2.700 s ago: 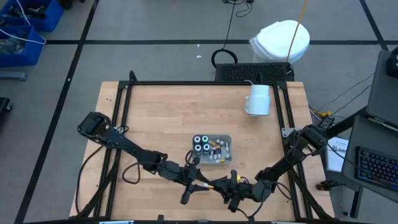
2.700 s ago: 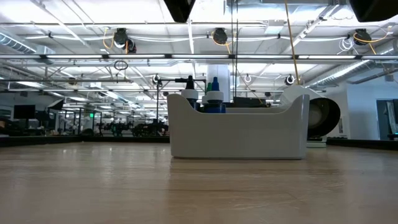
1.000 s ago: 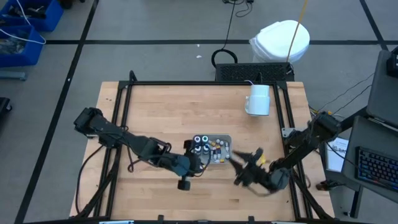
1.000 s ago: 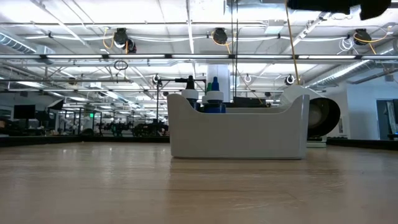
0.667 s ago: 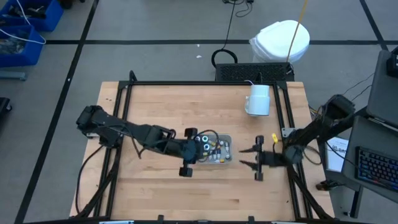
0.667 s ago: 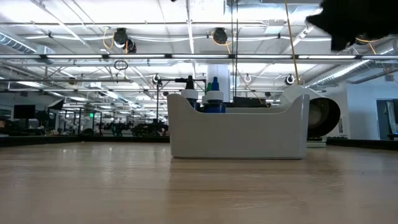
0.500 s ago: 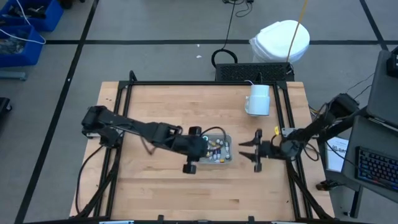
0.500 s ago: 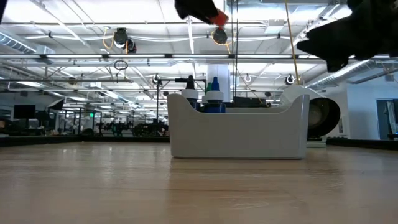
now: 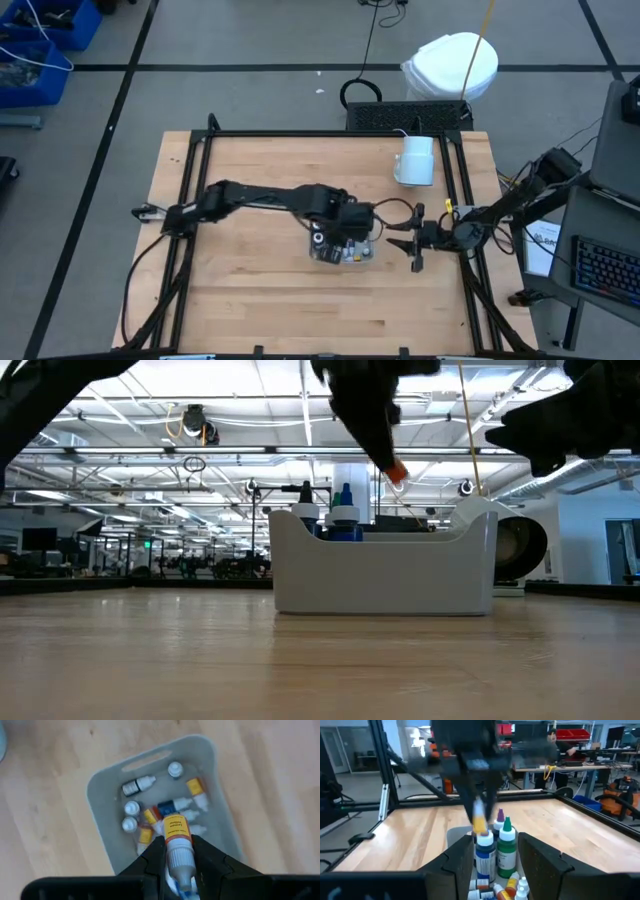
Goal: Pick & Place food coloring
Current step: Put the small orange food coloring into the gray bin
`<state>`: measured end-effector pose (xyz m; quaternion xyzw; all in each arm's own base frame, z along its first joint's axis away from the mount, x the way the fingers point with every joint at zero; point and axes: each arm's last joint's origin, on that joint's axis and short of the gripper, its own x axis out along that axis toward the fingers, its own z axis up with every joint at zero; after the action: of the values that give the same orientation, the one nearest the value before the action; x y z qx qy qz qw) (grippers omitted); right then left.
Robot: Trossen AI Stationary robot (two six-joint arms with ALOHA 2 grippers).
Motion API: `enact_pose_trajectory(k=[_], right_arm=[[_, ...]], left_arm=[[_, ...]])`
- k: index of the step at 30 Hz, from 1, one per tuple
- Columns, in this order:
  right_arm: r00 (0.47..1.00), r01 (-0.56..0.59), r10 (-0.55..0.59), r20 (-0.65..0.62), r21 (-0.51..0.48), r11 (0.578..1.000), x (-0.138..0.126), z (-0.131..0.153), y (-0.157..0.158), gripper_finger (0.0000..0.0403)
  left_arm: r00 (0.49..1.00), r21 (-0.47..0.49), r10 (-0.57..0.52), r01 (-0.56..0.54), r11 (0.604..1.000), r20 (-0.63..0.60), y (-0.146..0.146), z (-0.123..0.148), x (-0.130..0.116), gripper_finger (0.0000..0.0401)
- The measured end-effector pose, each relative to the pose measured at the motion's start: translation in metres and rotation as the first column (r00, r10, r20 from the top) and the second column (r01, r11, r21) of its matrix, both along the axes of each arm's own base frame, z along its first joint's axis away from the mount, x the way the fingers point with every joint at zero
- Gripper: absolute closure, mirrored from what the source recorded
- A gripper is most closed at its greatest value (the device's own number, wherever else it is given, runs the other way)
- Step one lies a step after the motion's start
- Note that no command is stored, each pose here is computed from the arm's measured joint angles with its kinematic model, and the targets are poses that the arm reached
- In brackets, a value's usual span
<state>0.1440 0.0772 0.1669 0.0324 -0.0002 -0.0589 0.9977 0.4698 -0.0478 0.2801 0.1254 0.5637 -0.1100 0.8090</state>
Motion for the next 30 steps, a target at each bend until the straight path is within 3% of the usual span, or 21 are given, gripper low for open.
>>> enact_pose_trajectory(k=[6,13,19,23,30], right_arm=[[1.000,-0.015,0.014,-0.012,-0.035,0.999,-0.003,0.001,0.001,0.0259],[1.000,-0.011,0.010,-0.018,-0.060,0.998,-0.003,0.001,0.000,0.0261],[1.000,-0.006,0.004,-0.026,-0.074,0.997,-0.003,0.000,0.000,0.0260],[1.000,-0.004,0.001,-0.028,-0.102,0.995,-0.003,0.000,0.000,0.0259],[0.999,0.013,-0.018,-0.041,-0.128,0.992,-0.002,-0.001,-0.003,0.0261]], left_arm=[[0.989,0.074,-0.147,0.149,0.986,-0.029,0.003,-0.029,0.013,0.0327],[0.956,0.261,-0.293,0.288,0.922,-0.018,-0.005,-0.039,0.023,0.0327],[0.942,0.293,-0.337,0.319,0.901,0.009,-0.003,-0.037,0.026,0.0327],[0.944,0.277,-0.330,0.313,0.909,0.014,0.004,-0.044,0.031,0.0327],[0.925,0.300,-0.369,0.378,0.876,-0.088,-0.003,-0.069,0.032,0.0327]])
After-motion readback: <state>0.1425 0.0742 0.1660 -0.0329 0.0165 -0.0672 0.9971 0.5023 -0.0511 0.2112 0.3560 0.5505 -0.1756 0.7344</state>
